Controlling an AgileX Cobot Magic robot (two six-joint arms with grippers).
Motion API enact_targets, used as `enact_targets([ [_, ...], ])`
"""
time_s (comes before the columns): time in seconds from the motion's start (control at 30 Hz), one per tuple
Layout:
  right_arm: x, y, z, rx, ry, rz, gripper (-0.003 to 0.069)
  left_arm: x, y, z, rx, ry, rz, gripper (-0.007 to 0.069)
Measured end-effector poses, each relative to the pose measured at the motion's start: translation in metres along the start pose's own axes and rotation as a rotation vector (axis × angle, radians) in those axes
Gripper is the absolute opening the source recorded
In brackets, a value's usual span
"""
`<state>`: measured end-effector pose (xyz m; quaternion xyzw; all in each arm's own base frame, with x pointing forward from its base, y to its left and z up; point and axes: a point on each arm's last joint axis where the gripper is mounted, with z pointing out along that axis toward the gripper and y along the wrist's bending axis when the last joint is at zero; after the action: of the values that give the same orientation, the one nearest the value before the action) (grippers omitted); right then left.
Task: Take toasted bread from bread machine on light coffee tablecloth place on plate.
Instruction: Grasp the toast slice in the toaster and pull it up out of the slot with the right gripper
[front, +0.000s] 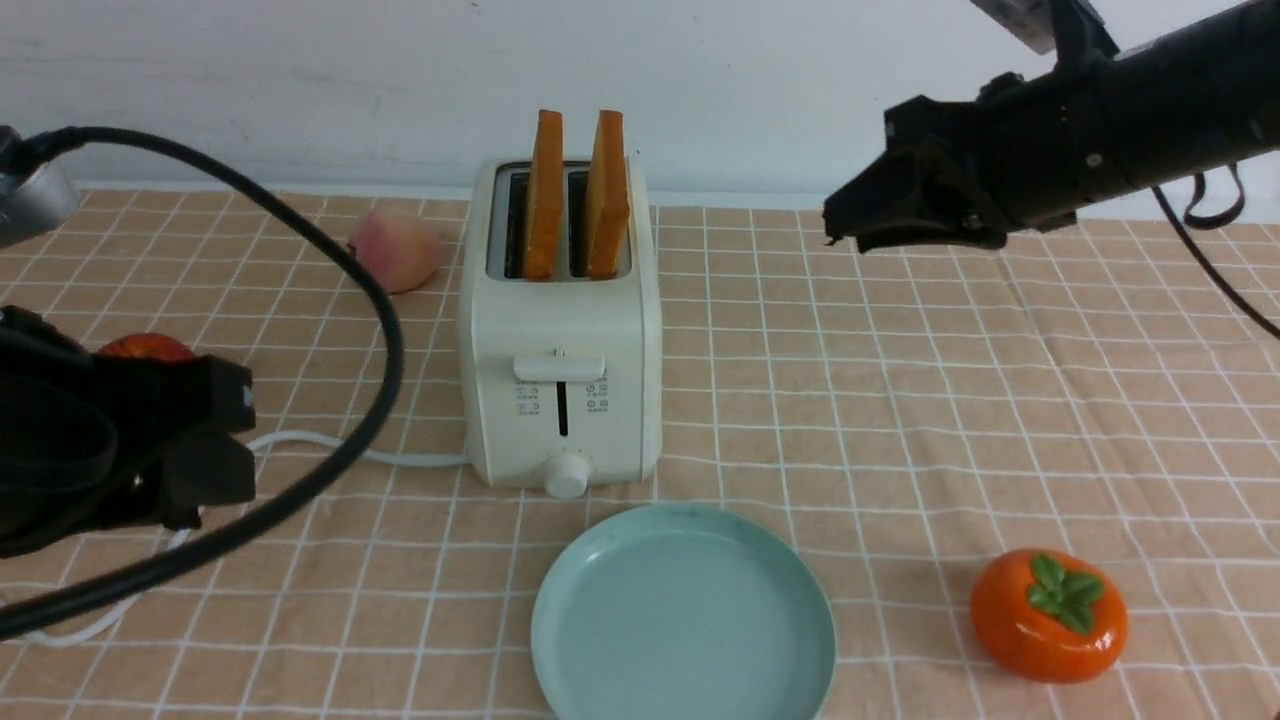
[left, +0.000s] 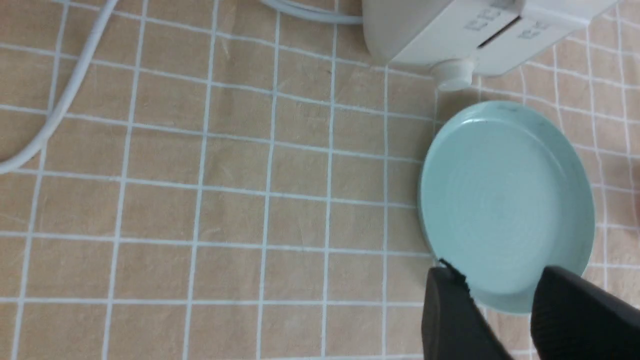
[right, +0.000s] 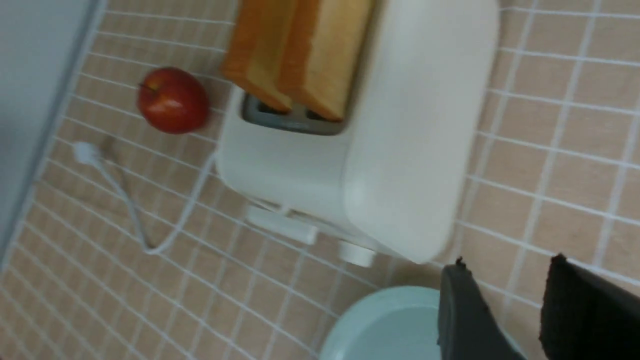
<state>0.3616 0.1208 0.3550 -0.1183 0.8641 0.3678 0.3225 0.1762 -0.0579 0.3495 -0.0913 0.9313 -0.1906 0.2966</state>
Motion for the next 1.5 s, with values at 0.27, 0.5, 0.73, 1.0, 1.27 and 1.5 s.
enact_targets([
  [0.27,-0.015,0.035,0.043,-0.061,0.039,-0.206,0.0240,0.007,0.002,-0.008,-0.009,0.031,0.010,0.0238],
  [0.5,-0.036,0.072,0.076,0.170,0.033,-0.251,0.0241,0.009,0.002,-0.012,-0.005,0.026,0.013,0.0238],
  [0.73,-0.042,0.084,0.125,0.208,-0.044,-0.177,0.0348,0.014,0.005,-0.010,-0.017,0.050,0.011,0.0238],
  [1.0,-0.034,0.051,0.162,0.257,-0.013,-0.149,0.0421,0.017,0.005,-0.019,-0.001,0.022,0.016,0.0238],
  [1.27,-0.032,0.047,0.169,0.237,-0.016,-0.120,0.0129,0.018,0.005,-0.022,0.003,0.016,0.018,0.0238],
  [1.5,-0.065,0.059,0.111,0.238,-0.122,-0.129,0.0116,0.019,0.005,-0.022,0.001,0.022,0.018,0.0238],
])
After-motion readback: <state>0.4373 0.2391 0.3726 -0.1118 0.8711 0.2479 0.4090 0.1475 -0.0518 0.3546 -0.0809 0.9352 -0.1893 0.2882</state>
